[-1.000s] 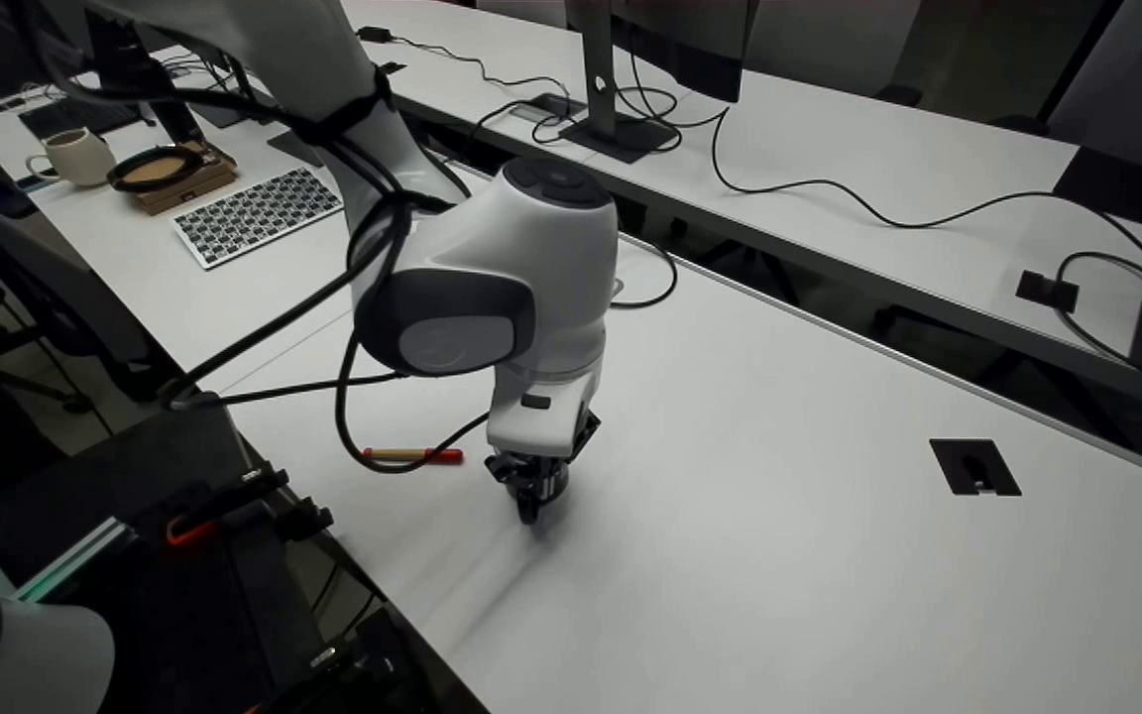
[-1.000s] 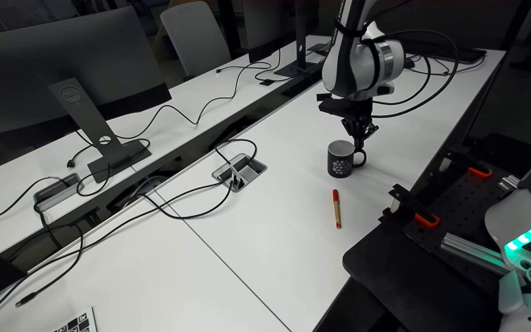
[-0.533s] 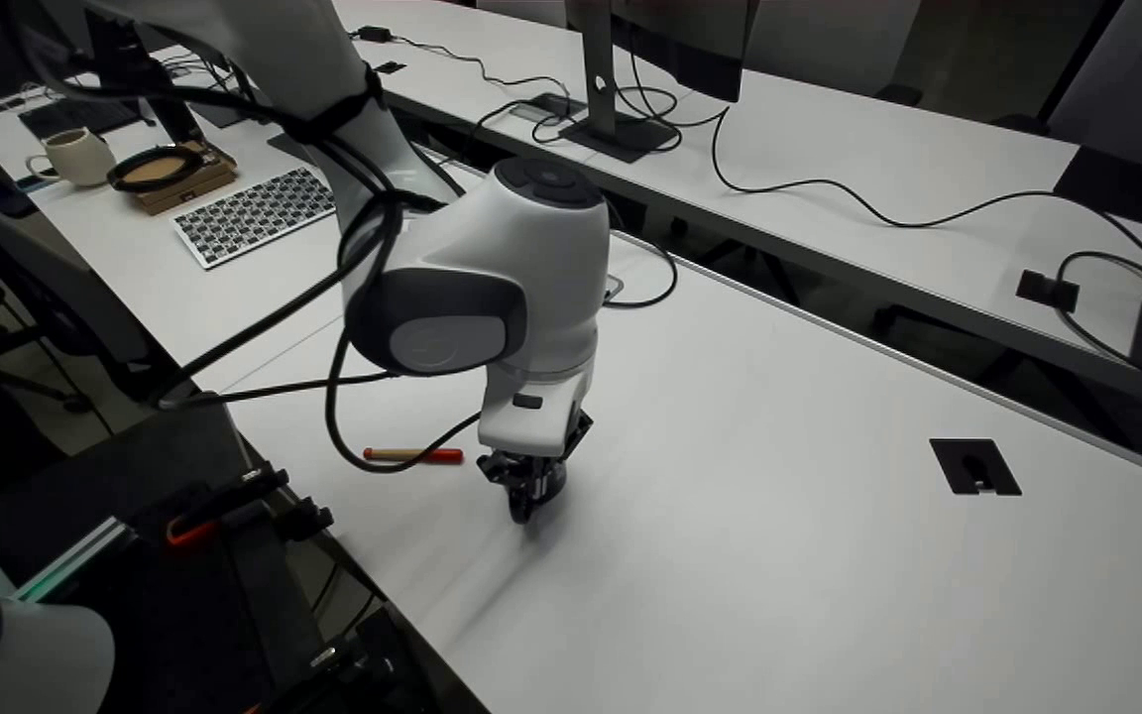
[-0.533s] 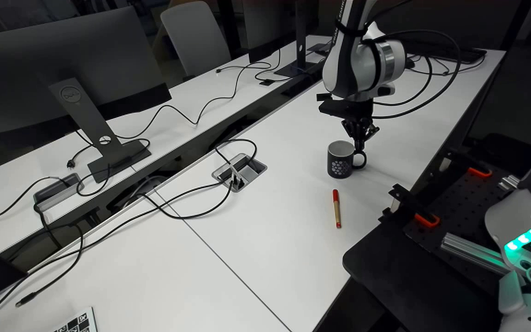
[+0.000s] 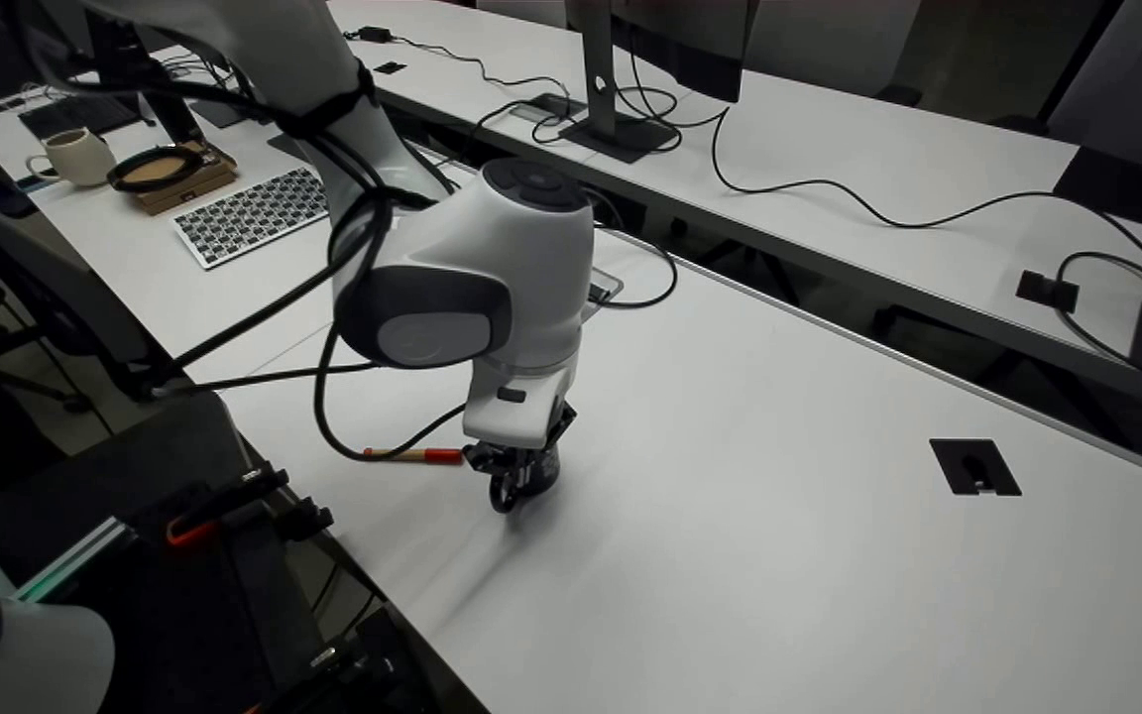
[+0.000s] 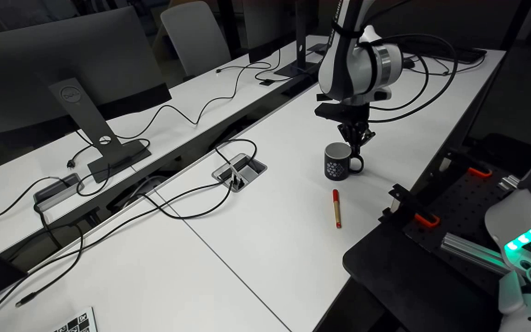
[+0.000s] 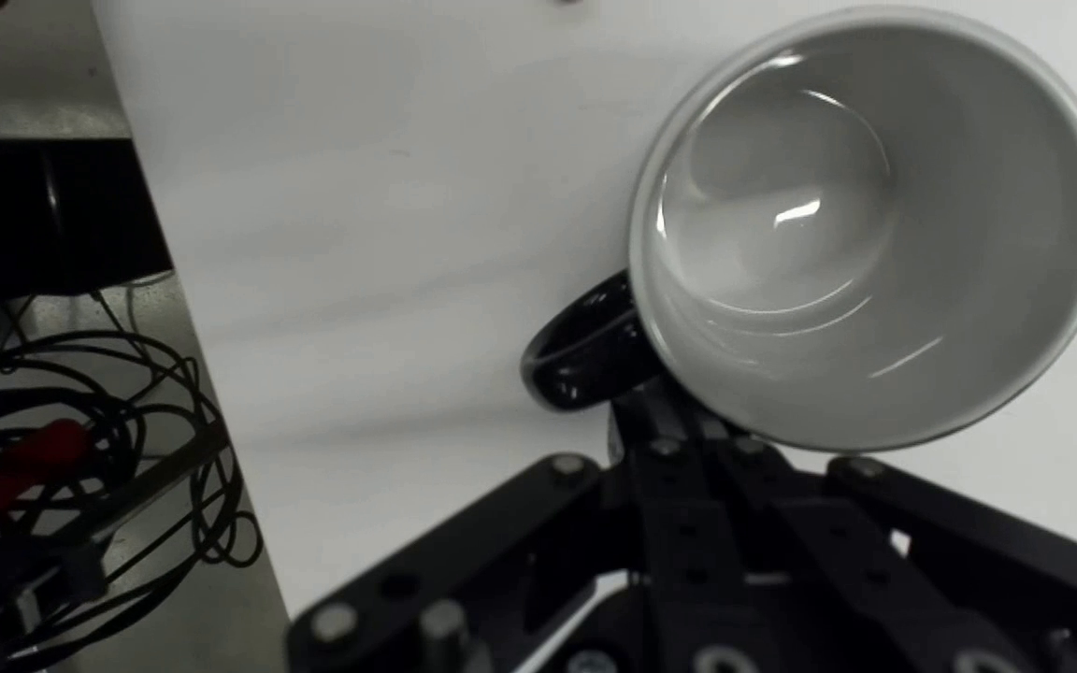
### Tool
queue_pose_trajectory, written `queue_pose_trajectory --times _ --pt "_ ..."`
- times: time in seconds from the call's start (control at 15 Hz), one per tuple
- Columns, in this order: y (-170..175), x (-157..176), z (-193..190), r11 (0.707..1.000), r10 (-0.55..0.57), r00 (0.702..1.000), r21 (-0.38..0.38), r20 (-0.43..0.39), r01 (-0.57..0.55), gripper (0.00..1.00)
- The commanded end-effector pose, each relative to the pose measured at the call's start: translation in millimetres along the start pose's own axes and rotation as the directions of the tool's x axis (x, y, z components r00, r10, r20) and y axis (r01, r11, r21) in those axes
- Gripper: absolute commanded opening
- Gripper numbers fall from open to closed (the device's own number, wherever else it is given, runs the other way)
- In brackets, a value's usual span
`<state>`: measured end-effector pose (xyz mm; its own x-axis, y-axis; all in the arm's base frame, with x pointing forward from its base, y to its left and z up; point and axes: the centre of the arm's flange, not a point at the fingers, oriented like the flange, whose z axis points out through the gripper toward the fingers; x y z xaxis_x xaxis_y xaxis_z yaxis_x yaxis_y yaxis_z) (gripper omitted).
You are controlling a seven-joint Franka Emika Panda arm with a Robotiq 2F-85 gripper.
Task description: Turn the mug around using the handle
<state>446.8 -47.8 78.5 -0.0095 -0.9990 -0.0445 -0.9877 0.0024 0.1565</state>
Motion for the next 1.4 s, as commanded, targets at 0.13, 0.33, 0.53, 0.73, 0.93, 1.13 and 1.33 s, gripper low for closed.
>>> queue_pose_trajectory --times 0.13,0.33,0.53,0.73,0.93,1.13,1.33 --pt "6.2 -1.4 -0.6 0.999 0.038 0.999 0.017 0.03 -0.039 0.0" --pt "7.0 2.2 -0.3 0.998 0.053 0.998 0.017 0.029 -0.054 0.0" --pt "9.2 7.8 1.7 0.997 0.071 0.997 -0.003 0.016 -0.071 0.0" --pt "5.1 7.8 3.3 0.999 0.047 0.999 -0.006 0.016 -0.046 0.01" --pt "5.4 8.5 3.4 0.999 0.048 0.999 -0.007 0.016 -0.048 0.01" --pt "5.4 8.5 3.4 0.999 0.049 0.999 -0.007 0.016 -0.048 0.01" --pt "5.4 8.5 3.4 0.999 0.049 0.999 -0.007 0.016 -0.049 0.01"
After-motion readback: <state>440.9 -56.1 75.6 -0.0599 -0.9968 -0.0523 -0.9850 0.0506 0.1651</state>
